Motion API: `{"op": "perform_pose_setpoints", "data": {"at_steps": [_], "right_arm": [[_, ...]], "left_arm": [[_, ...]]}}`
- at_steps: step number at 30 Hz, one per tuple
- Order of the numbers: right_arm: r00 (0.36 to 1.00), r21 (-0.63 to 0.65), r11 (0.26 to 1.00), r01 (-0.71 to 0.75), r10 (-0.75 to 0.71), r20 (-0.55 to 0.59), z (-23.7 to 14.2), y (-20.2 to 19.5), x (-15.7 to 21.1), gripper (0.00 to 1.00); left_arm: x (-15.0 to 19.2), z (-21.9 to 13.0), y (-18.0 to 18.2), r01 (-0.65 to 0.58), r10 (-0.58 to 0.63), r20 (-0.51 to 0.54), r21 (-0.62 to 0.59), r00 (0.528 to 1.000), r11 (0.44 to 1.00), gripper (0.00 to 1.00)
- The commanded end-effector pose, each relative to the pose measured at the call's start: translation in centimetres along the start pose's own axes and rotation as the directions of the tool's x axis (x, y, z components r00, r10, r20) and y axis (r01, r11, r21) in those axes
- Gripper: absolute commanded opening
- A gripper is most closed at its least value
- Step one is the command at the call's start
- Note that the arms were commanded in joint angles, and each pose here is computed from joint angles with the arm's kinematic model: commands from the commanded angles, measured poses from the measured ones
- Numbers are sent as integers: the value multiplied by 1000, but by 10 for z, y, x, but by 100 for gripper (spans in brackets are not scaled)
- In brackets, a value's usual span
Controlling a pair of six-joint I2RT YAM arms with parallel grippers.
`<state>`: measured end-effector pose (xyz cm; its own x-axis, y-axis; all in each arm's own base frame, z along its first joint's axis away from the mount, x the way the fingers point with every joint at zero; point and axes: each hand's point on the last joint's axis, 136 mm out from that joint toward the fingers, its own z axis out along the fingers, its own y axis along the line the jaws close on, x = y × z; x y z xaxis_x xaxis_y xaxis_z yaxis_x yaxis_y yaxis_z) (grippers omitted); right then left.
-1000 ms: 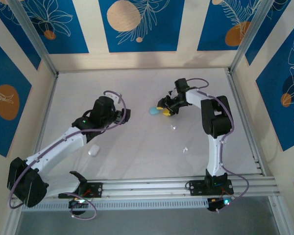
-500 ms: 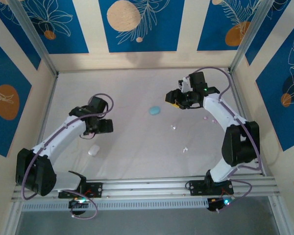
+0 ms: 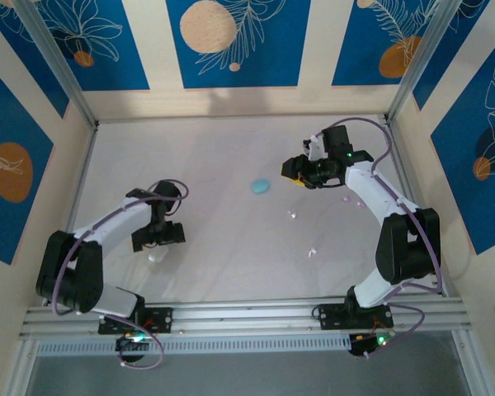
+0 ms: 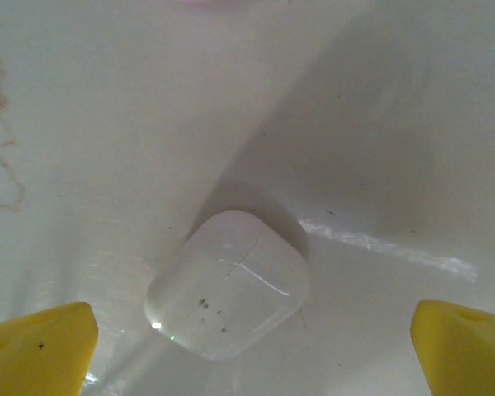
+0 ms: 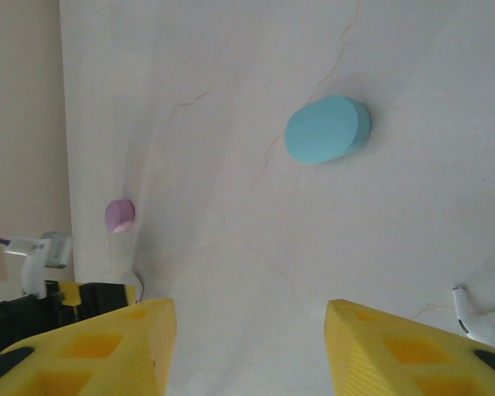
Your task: Insert wireless bluetooth earbuds into charging case
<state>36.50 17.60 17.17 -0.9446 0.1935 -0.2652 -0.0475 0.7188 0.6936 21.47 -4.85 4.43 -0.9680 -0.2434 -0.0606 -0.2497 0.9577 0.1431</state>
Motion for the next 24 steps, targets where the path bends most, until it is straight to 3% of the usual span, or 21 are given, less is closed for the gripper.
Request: {"op": "perform_pose_setpoints", "data": {"at_steps": [1, 8, 15, 24], "right_arm": [[1000, -21, 1000, 2, -2, -21, -5, 3, 9, 51], [999, -20, 1000, -16, 15, -45, -3, -1, 15, 51], [998, -21, 999, -24, 23, -55, -3, -1, 16, 51], [997, -28, 999, -35, 33, -67, -1, 0, 18, 51]], "left_arm": [[7, 9, -3, -37, 38, -48, 26, 998, 999, 97], [11, 25, -3, -49, 55, -88, 68, 995, 996, 95], [22, 31, -6, -42, 57, -131, 109, 990, 993, 80], [15, 23, -4, -68, 77, -98, 97, 992, 993, 63]]}}
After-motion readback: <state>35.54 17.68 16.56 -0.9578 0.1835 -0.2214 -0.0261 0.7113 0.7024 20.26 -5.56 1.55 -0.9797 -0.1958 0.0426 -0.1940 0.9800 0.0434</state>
